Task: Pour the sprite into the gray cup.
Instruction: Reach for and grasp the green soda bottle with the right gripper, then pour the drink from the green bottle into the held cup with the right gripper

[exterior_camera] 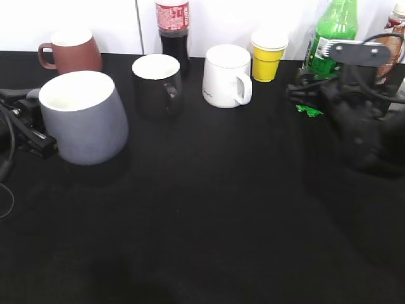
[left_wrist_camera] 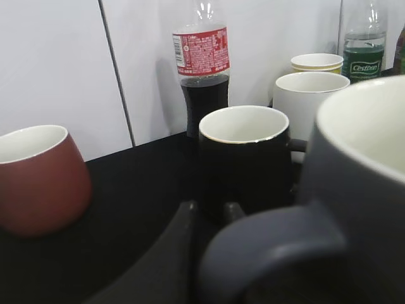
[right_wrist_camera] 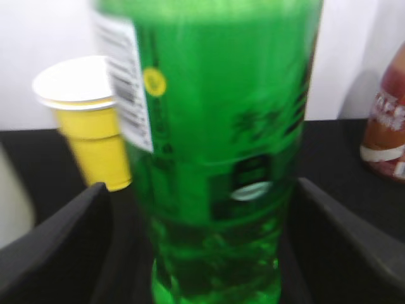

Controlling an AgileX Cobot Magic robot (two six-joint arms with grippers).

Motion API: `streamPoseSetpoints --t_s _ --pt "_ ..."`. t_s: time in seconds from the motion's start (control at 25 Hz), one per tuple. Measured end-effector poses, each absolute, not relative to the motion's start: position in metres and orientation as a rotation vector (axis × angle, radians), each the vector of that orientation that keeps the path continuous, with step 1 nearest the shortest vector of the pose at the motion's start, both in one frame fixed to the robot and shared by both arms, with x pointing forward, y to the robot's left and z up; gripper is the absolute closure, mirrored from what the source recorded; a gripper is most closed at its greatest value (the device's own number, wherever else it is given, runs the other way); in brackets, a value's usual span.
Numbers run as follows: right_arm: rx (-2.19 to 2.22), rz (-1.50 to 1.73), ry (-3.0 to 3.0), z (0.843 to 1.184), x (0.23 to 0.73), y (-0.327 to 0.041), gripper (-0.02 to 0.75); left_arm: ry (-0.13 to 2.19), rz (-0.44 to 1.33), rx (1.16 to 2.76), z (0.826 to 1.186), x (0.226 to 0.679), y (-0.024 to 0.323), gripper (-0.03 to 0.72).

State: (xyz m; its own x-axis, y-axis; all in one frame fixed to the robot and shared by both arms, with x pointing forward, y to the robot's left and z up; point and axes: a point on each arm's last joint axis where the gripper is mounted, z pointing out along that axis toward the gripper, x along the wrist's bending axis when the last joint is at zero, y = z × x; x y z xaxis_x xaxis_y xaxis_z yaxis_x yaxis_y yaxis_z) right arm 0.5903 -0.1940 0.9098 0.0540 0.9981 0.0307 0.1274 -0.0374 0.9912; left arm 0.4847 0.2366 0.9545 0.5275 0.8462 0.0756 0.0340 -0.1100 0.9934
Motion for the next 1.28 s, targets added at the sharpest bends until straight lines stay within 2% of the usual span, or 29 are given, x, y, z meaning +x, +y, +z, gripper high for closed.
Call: streamPoseSetpoints --t_s 0.2,0.36,0.4,0.48,0.56,0.64,0.68,0.84,1.08,1.28 --pt "1.369 1.125 1.222 0.897 0.628 -0.198 0.130 0.785 0.824 1.537 0.955 0.485 0.237 0.606" --pt "1.319 1.129 1.260 0.889 0.634 -0.195 0.312 0.784 0.824 1.536 0.955 0.485 0.237 0.606" --pt "1.300 1.123 1.271 0.889 0.634 -0.195 0.321 0.784 0.824 1.536 0.955 0.485 0.237 0.606" --pt "1.281 1.101 1.316 0.894 0.626 -0.196 0.321 0.782 0.823 1.538 0.955 0.485 0.236 0.606" --pt "1.136 1.170 1.419 0.926 0.609 -0.189 0.321 0.779 0.821 1.540 0.954 0.484 0.236 0.606" --pt "0.866 1.258 1.572 0.968 0.592 -0.168 0.321 0.774 0.819 1.545 0.954 0.484 0.236 0.606" --pt "0.750 1.275 1.657 0.976 0.582 -0.154 0.321 0.771 0.816 1.550 0.954 0.484 0.236 0.606" --pt "0.300 1.243 1.887 0.973 0.552 -0.105 0.324 0.781 0.767 1.568 0.952 0.482 0.234 0.606" --pt "-0.179 0.906 1.846 0.976 0.554 -0.099 0.325 0.633 0.678 1.665 0.948 0.474 0.223 0.606" --pt "-0.365 0.768 1.777 0.977 0.553 -0.099 0.331 0.587 0.655 1.692 0.947 0.471 0.220 0.606"
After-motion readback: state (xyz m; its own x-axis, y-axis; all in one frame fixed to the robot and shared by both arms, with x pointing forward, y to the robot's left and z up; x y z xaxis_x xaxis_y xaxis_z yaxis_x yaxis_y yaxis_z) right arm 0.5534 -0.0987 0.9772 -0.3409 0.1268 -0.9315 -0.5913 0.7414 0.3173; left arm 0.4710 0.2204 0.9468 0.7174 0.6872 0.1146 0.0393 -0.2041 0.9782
